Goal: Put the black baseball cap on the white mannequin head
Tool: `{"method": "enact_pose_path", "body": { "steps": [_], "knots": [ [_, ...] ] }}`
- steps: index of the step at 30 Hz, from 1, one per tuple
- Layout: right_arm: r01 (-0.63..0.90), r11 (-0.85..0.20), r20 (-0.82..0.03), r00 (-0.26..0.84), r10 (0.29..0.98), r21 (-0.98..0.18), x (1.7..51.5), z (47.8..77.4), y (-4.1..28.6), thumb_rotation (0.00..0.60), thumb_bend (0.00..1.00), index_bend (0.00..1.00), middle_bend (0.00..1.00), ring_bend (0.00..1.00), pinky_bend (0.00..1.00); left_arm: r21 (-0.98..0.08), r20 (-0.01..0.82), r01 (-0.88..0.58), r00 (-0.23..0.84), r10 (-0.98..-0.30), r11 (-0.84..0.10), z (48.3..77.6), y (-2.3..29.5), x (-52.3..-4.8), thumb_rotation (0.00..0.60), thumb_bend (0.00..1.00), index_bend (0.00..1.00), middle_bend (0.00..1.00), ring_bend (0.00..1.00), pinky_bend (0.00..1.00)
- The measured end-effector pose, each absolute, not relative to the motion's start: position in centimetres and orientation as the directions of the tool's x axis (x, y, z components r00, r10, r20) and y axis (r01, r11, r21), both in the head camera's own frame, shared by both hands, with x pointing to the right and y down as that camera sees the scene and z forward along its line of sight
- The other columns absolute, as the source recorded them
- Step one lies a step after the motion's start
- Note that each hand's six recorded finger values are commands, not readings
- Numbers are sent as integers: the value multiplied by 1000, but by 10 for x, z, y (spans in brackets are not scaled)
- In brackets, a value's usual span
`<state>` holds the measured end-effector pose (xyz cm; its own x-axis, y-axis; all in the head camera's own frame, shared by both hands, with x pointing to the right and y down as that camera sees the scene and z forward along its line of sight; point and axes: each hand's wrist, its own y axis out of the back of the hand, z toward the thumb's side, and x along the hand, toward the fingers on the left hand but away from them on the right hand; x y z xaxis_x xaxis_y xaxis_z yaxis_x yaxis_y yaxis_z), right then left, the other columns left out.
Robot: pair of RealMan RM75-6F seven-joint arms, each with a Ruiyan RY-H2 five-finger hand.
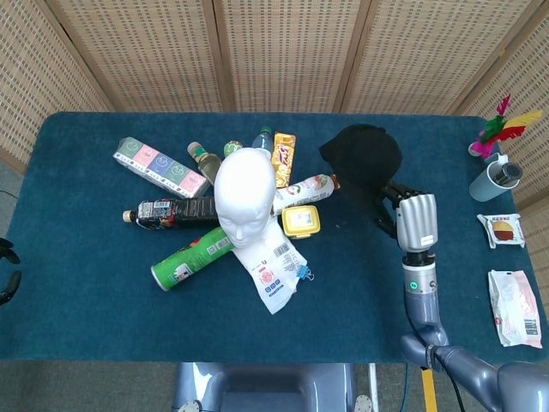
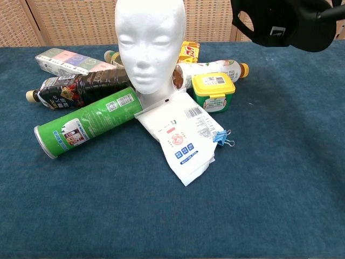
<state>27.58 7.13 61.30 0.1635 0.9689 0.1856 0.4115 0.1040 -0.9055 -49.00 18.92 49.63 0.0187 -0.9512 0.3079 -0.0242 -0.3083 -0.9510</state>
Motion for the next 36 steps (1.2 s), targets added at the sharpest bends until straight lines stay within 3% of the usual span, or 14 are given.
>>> {"method": "enact_pose_path", "body": {
  "steps": [12,36],
  "knots": [
    [497,222,357,193,914,-839,256,577,52,600,548,639,600,726,862,-946,321,-27,28,-947,-322,500,191,-485,600,366,477,356,287,312],
    [518,203,449,408,795,-831,171,547,34,600,549,639,601,725,862,-945,326,-29,3,-945,-326,500,197,-495,600,366,478,356,287,312]
  ]
}}
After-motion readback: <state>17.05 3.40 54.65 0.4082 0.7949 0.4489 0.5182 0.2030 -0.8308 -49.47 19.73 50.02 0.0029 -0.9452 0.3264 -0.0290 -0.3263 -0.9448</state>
